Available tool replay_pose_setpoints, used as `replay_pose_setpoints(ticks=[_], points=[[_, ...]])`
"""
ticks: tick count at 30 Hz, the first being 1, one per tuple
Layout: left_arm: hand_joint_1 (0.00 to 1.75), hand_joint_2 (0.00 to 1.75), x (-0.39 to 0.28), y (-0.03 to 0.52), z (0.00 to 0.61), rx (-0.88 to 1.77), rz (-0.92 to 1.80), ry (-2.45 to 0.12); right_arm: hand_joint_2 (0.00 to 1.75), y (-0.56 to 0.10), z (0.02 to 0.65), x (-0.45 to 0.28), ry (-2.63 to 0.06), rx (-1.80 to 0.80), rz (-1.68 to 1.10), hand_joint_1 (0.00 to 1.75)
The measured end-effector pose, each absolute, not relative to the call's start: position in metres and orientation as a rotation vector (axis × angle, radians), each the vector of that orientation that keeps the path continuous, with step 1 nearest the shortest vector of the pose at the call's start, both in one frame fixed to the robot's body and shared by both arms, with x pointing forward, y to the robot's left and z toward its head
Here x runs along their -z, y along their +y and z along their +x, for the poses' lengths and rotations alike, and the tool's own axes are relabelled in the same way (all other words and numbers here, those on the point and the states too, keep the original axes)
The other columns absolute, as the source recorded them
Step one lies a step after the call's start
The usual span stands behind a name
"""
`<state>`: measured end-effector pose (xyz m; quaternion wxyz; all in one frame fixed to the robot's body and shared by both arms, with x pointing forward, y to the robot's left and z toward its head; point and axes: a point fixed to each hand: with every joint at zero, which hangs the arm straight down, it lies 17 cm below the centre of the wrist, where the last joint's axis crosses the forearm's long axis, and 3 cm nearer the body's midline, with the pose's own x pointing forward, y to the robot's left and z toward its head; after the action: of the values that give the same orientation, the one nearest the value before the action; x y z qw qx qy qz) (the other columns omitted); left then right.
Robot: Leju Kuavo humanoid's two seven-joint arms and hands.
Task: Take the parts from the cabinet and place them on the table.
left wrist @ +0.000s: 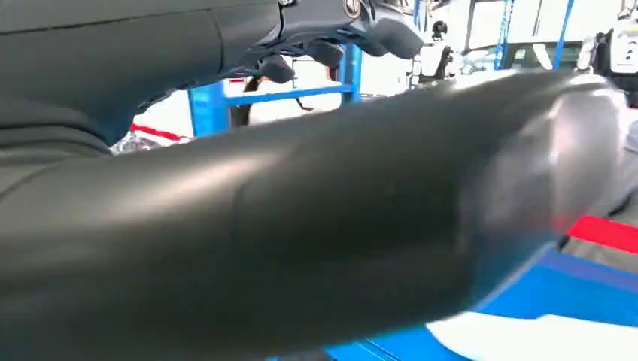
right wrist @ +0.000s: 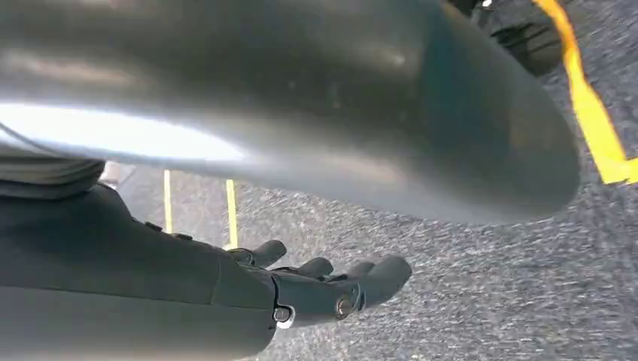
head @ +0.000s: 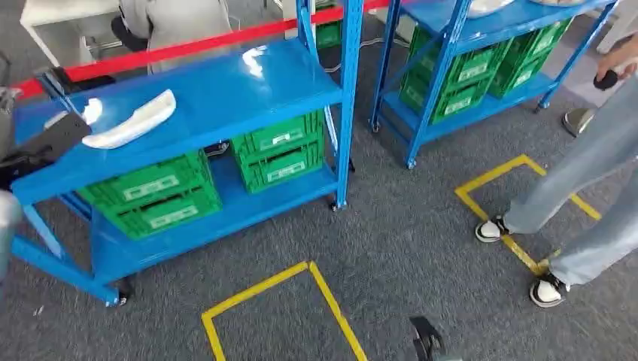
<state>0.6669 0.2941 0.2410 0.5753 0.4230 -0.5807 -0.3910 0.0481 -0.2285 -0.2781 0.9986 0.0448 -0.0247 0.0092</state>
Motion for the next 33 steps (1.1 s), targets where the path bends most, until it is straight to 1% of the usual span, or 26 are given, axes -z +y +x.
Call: replay_pose_setpoints(ticks=[19,24,33], points=[[0.0,0.0,-0.248,0.29,0.669,0.928,1.003,-1.358,0.0,-0.227,0.052,0.278,-0.054,-0.023,0.084,0.0],[0.0,0.0,-0.237,0.283,0.666,0.945,0.989,-1.35,0.0,-0.229,0.049,0.278,-0.048,-0.022,0.079,0.0],[0.0,0.0,-0.239,0.281,0.666,0.948,0.992,-1.353,0.0,-0.227,0.048,0.278,-0.046,-0.021,0.081,0.0]])
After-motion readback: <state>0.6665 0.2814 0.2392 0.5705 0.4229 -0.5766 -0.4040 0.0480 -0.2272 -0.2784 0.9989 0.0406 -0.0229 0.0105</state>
